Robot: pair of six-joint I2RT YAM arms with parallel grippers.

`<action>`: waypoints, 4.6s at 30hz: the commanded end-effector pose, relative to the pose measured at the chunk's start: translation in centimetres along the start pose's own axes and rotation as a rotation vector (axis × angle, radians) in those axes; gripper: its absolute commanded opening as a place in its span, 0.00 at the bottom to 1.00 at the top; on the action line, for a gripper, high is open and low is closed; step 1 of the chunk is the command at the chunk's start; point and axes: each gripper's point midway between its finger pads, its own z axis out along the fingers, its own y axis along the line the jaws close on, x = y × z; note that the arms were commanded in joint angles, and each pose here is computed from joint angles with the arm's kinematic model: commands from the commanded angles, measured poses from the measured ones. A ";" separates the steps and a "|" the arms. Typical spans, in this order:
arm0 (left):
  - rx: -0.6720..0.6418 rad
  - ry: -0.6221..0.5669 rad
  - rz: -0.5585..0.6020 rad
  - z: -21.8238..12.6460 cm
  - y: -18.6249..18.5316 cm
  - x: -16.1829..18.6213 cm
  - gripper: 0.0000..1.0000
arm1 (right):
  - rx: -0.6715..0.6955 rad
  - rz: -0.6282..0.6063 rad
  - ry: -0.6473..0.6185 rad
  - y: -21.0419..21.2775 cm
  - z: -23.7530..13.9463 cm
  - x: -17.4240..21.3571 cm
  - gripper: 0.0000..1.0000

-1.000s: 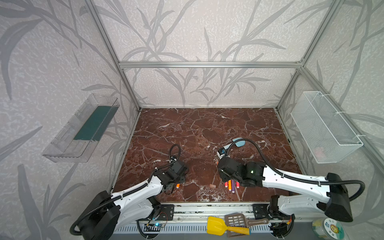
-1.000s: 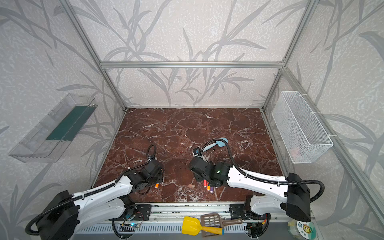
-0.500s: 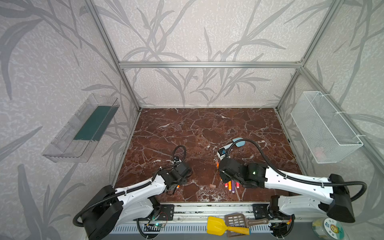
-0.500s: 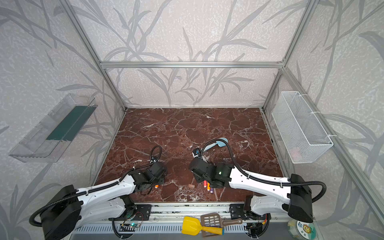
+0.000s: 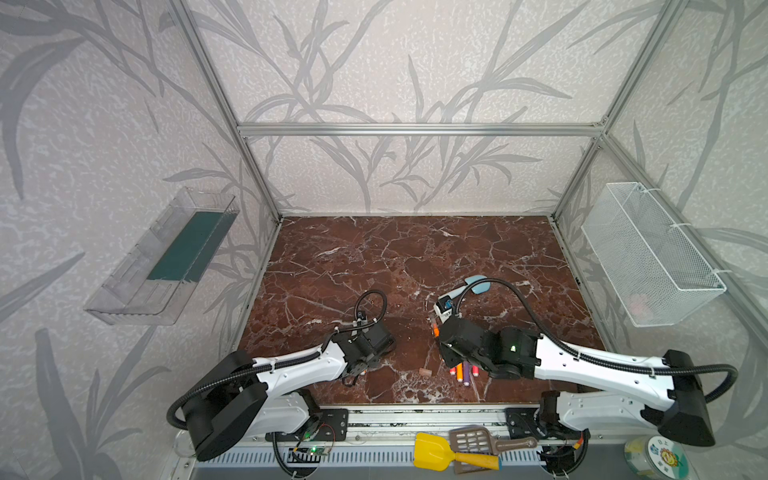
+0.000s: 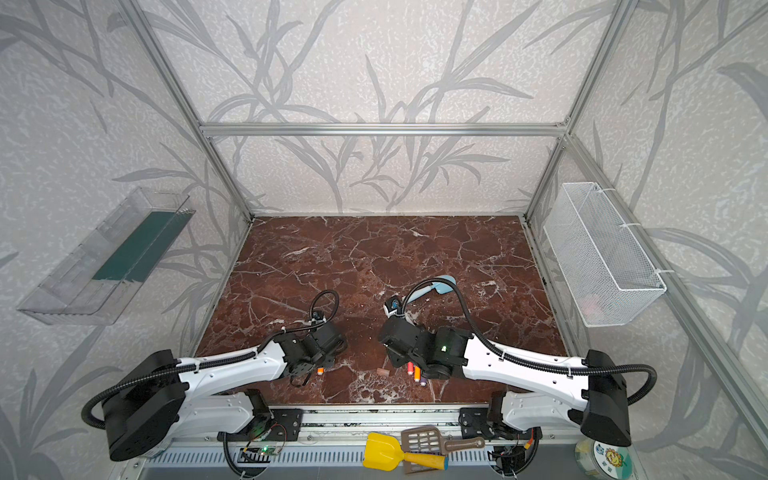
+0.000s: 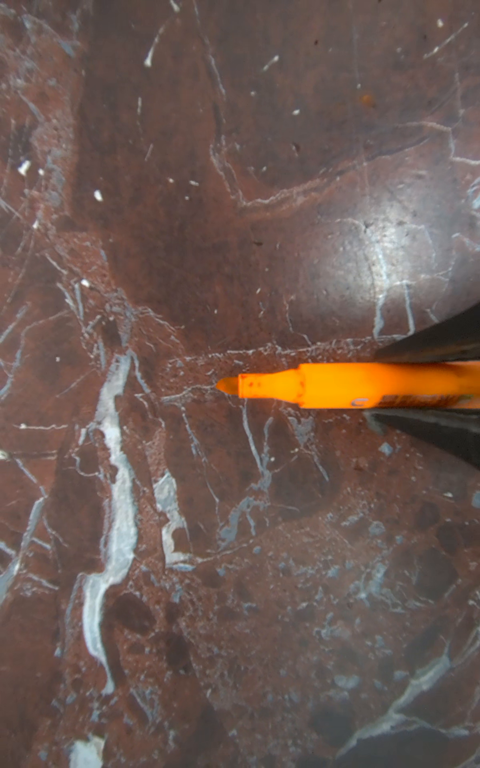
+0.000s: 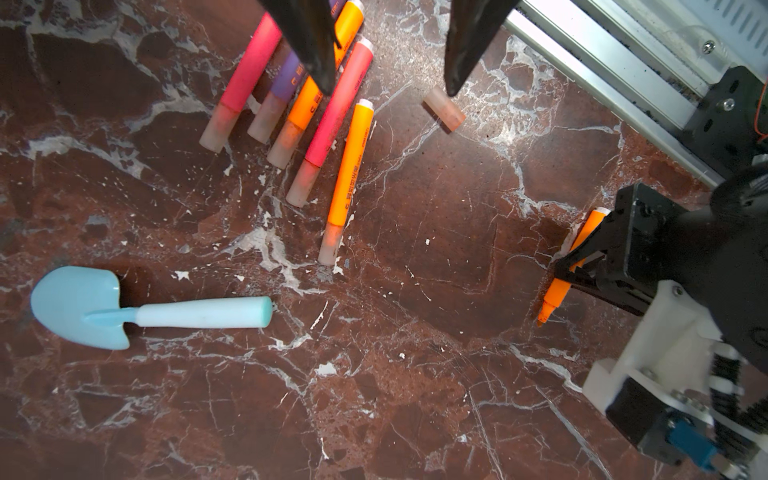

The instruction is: Insert the pens into the pen caps

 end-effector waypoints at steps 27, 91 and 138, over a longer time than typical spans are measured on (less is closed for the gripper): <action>0.948 -0.285 0.173 -14.8 -13.1 -5.4 0.07 | -0.547 0.466 -0.427 5.8 -2.2 -6.1 0.65; 0.584 -0.414 -0.013 -8.8 -3.7 -4.4 0.00 | -0.278 0.375 -0.159 3.0 -0.9 1.1 0.51; 0.592 -0.405 -0.018 -8.3 -3.4 -3.8 0.00 | 0.016 0.351 -0.001 2.8 10.8 10.2 0.62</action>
